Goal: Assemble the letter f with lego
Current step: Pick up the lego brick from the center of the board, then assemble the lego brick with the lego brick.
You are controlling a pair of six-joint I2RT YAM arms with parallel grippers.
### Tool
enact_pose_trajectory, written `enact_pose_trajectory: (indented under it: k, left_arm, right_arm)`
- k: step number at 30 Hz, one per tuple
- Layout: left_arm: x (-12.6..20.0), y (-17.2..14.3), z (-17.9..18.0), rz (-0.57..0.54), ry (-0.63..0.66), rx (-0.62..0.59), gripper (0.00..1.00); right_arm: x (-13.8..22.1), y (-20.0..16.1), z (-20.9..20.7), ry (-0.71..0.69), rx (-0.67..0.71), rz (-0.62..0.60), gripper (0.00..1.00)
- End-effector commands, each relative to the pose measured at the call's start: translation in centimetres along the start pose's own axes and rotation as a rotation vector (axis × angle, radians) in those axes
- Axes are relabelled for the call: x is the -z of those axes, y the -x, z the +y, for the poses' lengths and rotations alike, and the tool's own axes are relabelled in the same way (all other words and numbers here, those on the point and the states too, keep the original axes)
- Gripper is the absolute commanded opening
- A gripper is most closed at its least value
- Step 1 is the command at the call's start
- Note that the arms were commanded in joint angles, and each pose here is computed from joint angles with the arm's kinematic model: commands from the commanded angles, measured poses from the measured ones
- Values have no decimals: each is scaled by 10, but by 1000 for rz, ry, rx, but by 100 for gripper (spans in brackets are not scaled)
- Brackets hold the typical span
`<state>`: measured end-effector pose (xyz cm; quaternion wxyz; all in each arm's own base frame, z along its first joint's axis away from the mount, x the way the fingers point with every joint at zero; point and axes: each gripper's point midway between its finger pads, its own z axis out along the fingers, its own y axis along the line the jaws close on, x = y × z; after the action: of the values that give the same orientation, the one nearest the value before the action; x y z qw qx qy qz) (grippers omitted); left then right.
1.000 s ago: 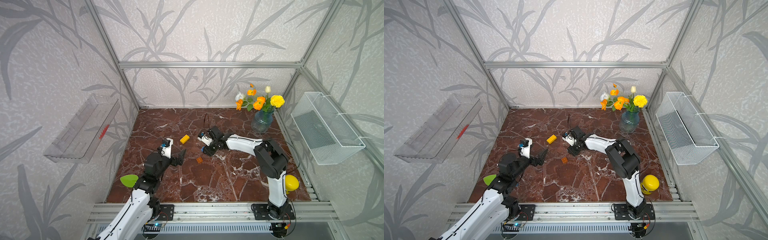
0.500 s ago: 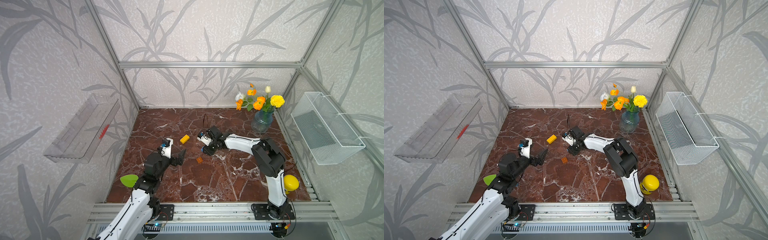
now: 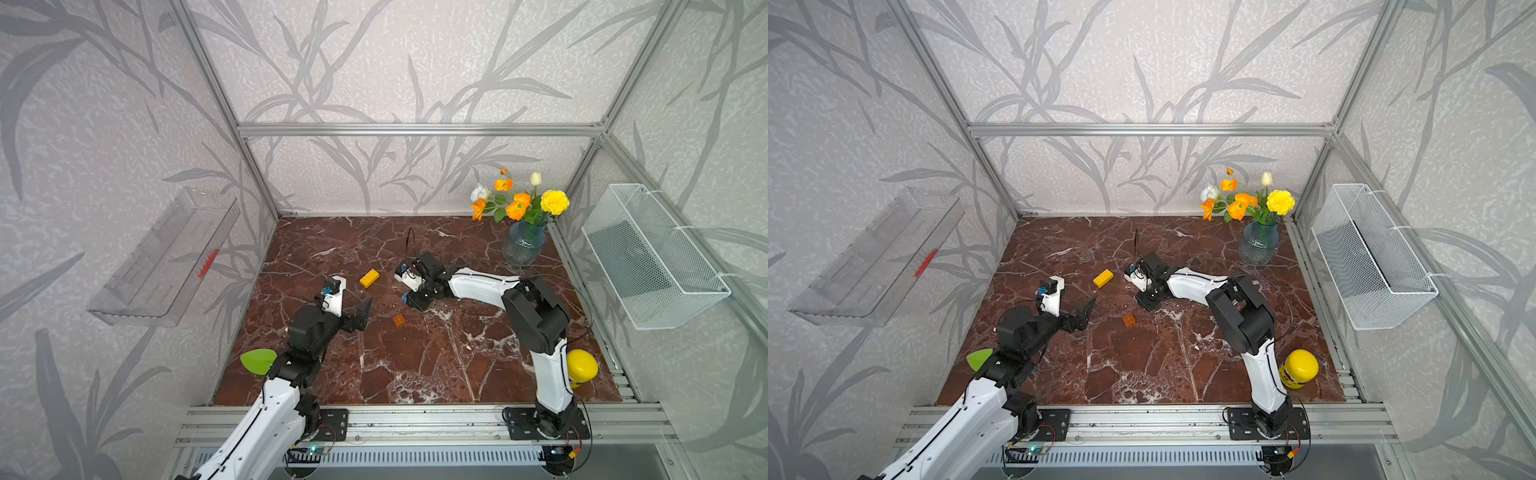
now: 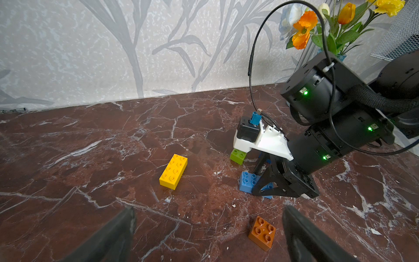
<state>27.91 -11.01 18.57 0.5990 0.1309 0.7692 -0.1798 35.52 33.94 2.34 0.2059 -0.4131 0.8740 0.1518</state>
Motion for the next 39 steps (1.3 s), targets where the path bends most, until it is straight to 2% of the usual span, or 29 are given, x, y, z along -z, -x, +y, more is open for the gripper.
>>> enact_pose_trajectory:
  k: [1,16,32,39]
  left_arm:
    - [1,3,-1,-13,1,-9,99]
    - [4,4,-2,-25,-7,-10,100]
    - [4,5,-5,-27,-23,-11,99]
    - [0,4,-19,-14,-107,-24,99]
  right_arm:
    - [13,10,-2,-16,-13,-14,27]
    - [81,30,-21,-121,-53,-28,26]
    - [83,23,-70,-206,-162,-38,25]
    - [80,16,-86,-214,-199,-44,25]
